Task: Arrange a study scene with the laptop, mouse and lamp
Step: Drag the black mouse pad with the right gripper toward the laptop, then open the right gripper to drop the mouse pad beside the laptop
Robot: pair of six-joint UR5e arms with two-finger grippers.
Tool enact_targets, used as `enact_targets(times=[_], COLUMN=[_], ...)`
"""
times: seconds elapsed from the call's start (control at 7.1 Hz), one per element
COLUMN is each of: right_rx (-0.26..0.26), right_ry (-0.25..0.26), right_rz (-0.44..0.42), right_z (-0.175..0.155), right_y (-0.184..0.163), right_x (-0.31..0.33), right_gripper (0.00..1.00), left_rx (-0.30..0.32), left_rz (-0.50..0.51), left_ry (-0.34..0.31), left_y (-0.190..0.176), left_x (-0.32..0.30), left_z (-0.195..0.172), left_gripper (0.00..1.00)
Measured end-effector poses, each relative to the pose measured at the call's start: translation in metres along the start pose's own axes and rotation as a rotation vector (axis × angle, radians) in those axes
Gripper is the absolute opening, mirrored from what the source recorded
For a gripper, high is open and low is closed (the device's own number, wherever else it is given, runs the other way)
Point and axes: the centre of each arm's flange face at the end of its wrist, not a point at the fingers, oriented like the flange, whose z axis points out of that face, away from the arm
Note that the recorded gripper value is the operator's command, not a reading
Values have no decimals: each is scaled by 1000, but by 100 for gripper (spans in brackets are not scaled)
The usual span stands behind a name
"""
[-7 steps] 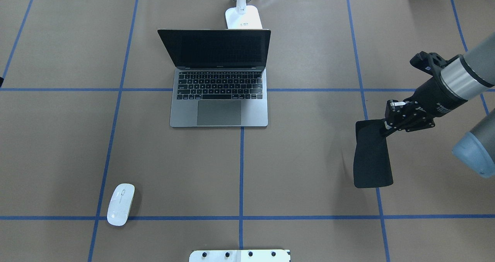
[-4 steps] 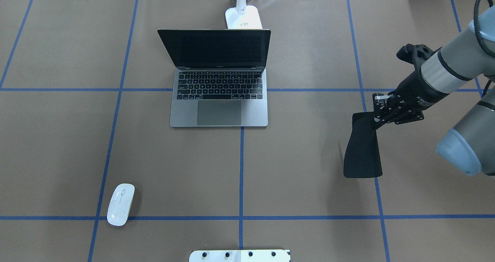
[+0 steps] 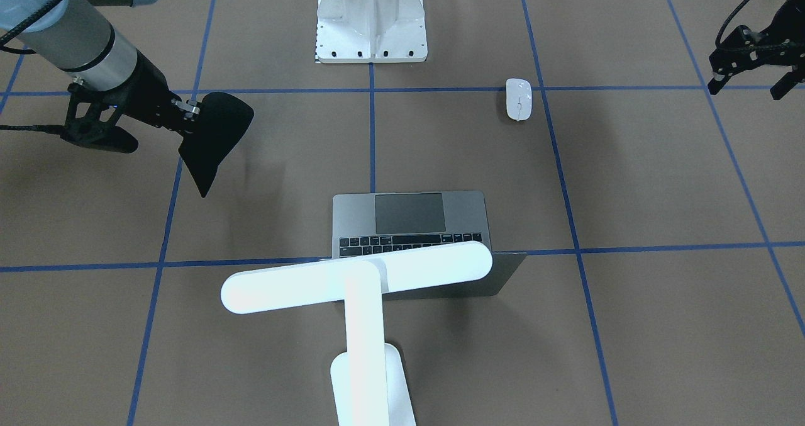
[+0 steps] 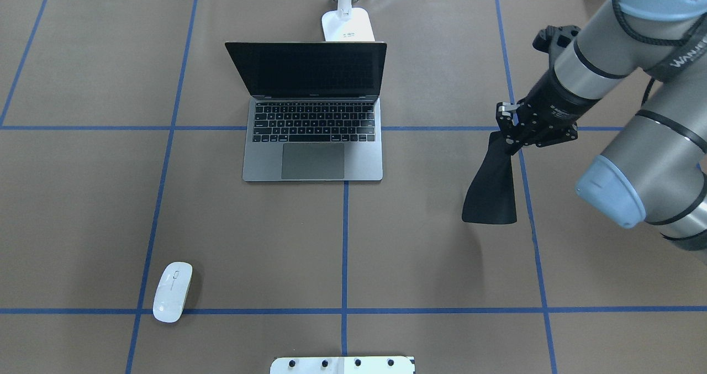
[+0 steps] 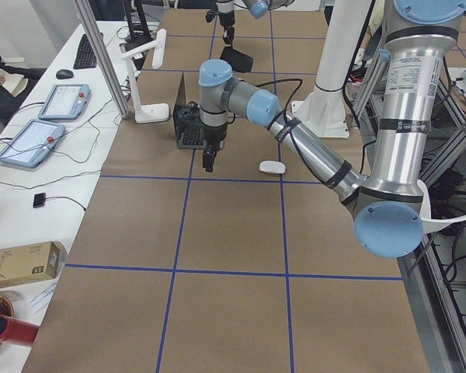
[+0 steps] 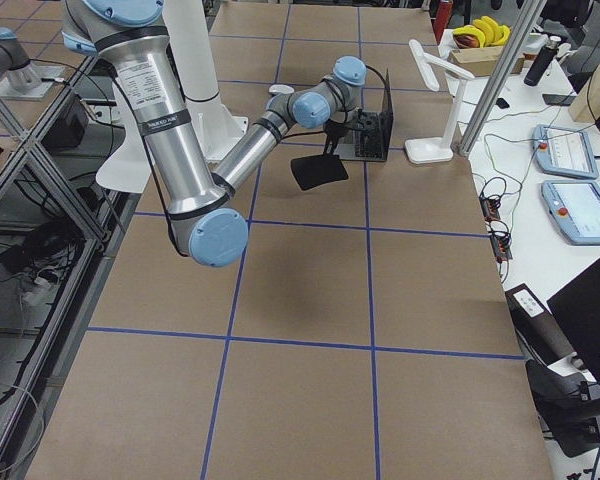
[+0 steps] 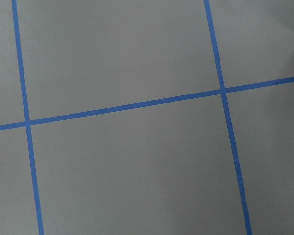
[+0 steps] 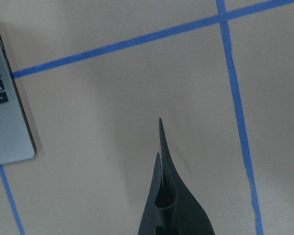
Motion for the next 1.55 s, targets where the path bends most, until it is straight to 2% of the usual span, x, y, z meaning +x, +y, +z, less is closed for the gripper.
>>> enact_targets(times=[0.28, 0.56, 1.13, 1.27, 1.41, 1.55], right_rx=[46, 74, 110, 121, 129, 142], right_ry=[44, 79, 78, 76, 75, 77], right_rz=[0, -27, -50, -54, -56, -48], right_z=[-8, 5, 2, -1, -3, -4], right_y=[2, 8, 7, 7, 7, 6], right_x=[-24, -41, -71, -77, -80, -81], right_gripper=[0, 0, 0, 81, 100, 100], left_rx=[3, 4, -1, -1, -1, -1], left_rz=[-3, -3, 14, 14, 14, 14], left_ry=[-1, -2, -3, -3, -3, -3], left_y=[3, 6, 6, 6, 6, 6], left_x=[-2, -5, -7, -7, -7, -7], left_z=[-2, -3, -1, -1, -1, -1], left_gripper=[99, 99, 99, 99, 99, 99])
